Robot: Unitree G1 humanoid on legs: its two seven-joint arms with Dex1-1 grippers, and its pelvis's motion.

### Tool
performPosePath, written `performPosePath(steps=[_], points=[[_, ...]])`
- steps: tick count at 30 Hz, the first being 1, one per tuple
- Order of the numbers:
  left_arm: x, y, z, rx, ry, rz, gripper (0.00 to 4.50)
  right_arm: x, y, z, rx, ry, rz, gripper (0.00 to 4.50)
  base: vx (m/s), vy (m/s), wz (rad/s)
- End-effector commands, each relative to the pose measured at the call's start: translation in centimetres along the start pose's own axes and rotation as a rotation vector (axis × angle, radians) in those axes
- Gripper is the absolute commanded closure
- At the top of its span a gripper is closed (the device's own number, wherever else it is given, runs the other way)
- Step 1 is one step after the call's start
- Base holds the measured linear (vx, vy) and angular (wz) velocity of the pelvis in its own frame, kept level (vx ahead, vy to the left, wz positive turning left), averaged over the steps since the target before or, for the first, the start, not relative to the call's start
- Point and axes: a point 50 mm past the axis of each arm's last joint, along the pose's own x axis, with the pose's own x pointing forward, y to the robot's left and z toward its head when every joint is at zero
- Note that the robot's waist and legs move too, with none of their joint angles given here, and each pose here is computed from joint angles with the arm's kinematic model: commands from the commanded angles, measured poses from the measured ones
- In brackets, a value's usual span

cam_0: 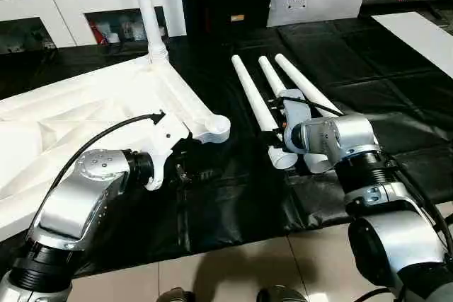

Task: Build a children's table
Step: Pick table leg

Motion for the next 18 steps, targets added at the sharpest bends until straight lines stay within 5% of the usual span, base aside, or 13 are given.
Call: performPosePath(steps=[1,11,16,18], points=[[0.1,-0.1,-0.1,-0.006,0.005,0.006,0.19,0.1,0.2,0.1,0.012,-0.001,0.006,2.17,0.0,0.0,0.0],[0.1,0.3,0.0,-0.037,-0.014,0.042,0.19,-0.3,-0.3,1.4,0.076,-0.125,-0.002,2.59,0.0,0.0,0.0],[0.5,2.2,1.9,-0.116,-0.158,0.184,0.04,-2.6,-0.3,4.2,0.135,-0.522,0.136,2.6,0.0,0.0,0.0],[0.6,2.6,2.7,-0.16,-0.216,0.204,0.0,-3.3,-0.3,4.4,0.181,-0.59,0.21,2.6,0.0,0.0,0.0]])
